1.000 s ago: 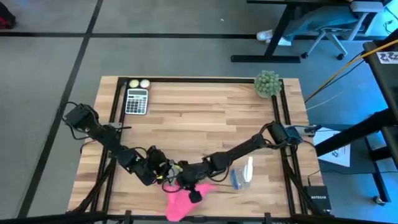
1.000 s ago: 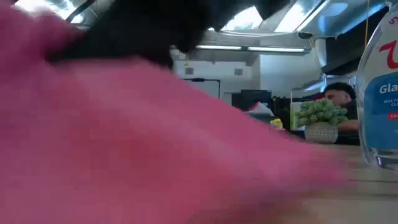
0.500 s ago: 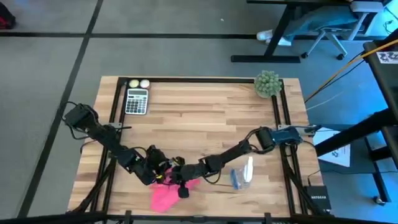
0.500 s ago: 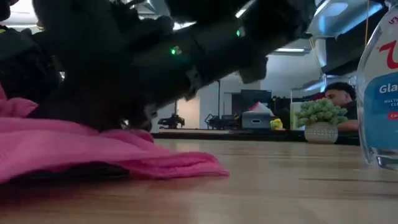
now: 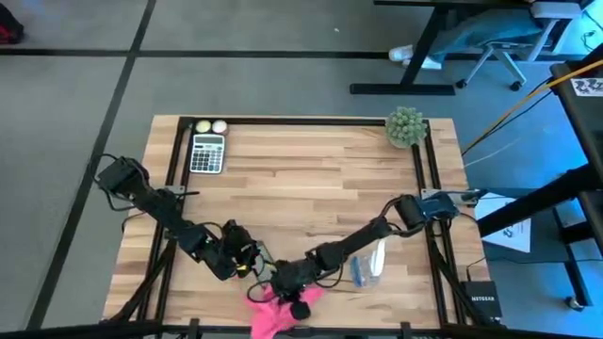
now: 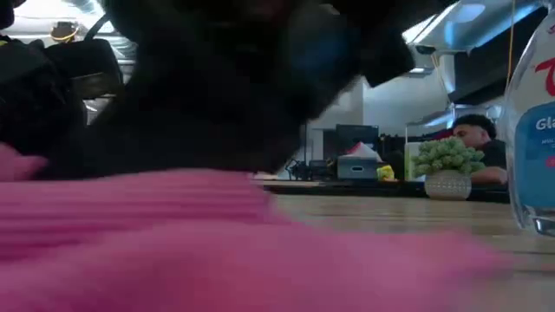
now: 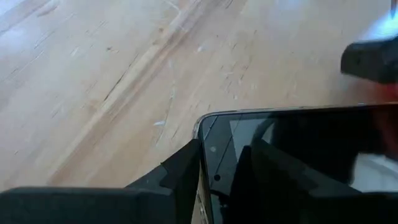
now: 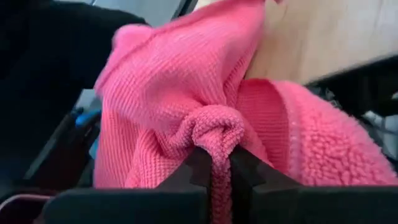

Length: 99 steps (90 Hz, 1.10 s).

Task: Apply microfiber cloth
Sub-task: Wipe the black cellphone with the pink microfiber cloth

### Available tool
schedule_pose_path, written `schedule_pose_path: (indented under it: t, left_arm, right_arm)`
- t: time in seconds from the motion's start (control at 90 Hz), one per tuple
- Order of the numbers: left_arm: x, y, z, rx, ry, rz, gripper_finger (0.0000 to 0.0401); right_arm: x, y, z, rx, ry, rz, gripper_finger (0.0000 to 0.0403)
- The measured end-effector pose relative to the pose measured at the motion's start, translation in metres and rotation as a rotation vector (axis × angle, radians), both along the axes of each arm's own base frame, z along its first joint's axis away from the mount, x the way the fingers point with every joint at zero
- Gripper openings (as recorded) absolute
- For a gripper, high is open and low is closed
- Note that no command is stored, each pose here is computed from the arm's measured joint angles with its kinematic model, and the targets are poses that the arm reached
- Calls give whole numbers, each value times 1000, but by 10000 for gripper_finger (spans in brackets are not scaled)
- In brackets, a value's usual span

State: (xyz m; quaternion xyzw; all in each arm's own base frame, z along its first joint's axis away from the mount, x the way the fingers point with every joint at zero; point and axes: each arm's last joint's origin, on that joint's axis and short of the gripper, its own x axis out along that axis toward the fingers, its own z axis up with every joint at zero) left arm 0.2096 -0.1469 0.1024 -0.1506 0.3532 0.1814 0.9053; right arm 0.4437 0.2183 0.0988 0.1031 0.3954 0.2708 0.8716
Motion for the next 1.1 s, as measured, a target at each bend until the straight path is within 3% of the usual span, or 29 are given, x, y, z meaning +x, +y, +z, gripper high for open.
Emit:
schedule_pose_path:
  t: [0.133, 0.267, 0.456, 0.567, 0.667, 0.844, 1.1]
  left_arm:
    - [0, 0, 0, -1, -3, 1, 128]
    - [0, 0, 0, -1, -2, -1, 128]
    - [0, 0, 0, -2, -2, 1, 128]
    - [0, 0, 0, 0, -2, -1, 128]
    - [0, 0, 0, 0, -1, -2, 128]
    - [1, -1, 1, -19, -6, -6, 128]
    - [1, -1, 1, -23, -2, -8, 128]
  right_arm:
    - [1, -9, 27, -57, -84, -2, 3]
    - [12, -29, 49, -149, -197, -129, 3]
    - [23, -57, 24, -257, -160, -274, 3]
    - [30, -66, 4, -228, -137, -325, 3]
    - [31, -65, -6, -174, -104, -306, 3]
    - [22, -43, -11, -190, -79, -260, 3]
    - [4, -17, -2, -79, 40, -73, 3]
